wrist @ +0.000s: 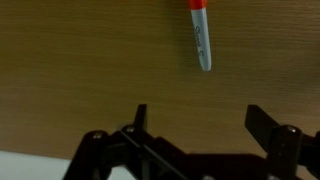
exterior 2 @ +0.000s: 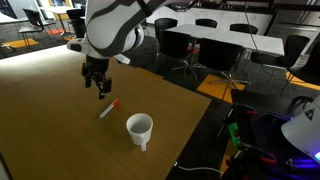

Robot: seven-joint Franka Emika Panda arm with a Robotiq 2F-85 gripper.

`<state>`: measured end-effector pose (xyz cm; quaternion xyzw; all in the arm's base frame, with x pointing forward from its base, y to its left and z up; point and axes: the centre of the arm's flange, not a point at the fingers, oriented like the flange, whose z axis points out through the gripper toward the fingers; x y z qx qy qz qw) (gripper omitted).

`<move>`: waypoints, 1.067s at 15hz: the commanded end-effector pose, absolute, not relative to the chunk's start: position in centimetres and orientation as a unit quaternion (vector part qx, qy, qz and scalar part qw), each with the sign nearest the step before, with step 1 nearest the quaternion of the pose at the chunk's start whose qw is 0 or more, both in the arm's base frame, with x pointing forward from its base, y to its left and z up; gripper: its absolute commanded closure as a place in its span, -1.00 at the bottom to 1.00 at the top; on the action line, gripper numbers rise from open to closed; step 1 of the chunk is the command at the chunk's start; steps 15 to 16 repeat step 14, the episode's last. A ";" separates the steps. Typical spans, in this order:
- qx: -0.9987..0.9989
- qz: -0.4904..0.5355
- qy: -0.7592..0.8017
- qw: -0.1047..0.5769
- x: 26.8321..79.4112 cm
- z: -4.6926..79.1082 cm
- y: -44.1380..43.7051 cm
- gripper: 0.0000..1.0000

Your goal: Take the marker from the cup and put it on the table

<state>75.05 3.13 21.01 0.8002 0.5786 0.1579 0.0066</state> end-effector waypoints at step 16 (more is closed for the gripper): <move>0.809 0.181 0.559 0.000 66.6 34.2 3.6 -1.00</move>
